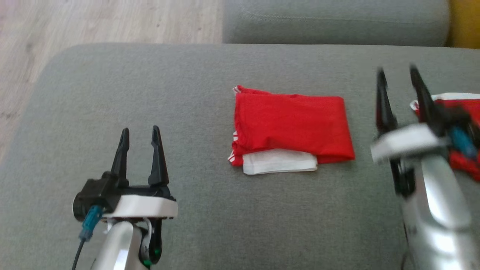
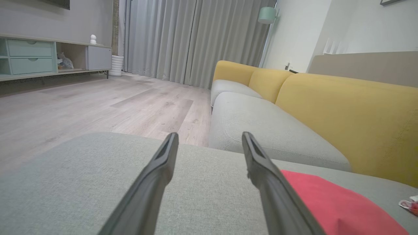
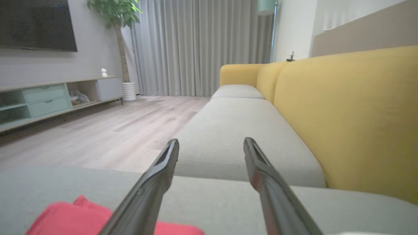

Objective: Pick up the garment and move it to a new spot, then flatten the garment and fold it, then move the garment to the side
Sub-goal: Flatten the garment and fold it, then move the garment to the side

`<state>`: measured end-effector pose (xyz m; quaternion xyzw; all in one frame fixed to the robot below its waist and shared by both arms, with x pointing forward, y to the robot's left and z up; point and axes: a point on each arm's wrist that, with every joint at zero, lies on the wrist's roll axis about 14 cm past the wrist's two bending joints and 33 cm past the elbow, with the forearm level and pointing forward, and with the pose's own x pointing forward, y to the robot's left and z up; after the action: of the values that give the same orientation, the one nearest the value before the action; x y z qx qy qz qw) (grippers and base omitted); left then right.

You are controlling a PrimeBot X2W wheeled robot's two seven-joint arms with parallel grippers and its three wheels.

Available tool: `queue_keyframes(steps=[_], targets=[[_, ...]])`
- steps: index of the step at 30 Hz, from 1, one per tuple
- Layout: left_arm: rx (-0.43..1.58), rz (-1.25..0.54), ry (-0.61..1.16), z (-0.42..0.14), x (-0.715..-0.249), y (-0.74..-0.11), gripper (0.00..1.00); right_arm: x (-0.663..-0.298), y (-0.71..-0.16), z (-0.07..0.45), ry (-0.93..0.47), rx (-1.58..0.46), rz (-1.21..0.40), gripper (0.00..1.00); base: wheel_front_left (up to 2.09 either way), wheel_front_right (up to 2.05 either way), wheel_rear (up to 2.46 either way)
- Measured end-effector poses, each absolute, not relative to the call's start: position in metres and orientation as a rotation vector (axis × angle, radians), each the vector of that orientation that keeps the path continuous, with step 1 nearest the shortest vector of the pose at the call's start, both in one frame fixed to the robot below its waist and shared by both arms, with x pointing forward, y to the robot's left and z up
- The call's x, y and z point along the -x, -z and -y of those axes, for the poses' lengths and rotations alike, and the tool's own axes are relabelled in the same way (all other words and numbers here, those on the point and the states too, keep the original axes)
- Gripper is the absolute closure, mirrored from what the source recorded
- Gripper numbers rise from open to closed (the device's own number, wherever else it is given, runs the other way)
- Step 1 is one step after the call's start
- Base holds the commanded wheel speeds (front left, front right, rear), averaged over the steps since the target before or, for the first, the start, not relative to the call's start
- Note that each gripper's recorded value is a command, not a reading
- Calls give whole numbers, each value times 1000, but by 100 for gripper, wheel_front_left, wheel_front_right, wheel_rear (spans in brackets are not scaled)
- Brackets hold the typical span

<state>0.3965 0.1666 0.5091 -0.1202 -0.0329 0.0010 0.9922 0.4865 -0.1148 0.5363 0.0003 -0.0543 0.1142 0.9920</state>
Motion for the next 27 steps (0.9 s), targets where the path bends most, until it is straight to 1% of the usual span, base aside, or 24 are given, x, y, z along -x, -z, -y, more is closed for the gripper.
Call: queue_keyframes(steps=[5, 13, 16, 27], targets=[[247, 62, 23, -157, -395, -508, 0, -446, -510, 147, -151, -2, 63, 0, 0, 0, 0], [240, 44, 32, -153, -391, -501, 0, -410, -493, 165, -99, -56, 31, 0, 0, 0, 0], [226, 31, 37, -151, -390, -497, 0, -404, -485, 167, -90, -76, 7, 0, 0, 0, 0], [226, 20, 36, -151, -391, -493, 0, -404, -483, 165, -94, -82, 1, 0, 0, 0, 0]])
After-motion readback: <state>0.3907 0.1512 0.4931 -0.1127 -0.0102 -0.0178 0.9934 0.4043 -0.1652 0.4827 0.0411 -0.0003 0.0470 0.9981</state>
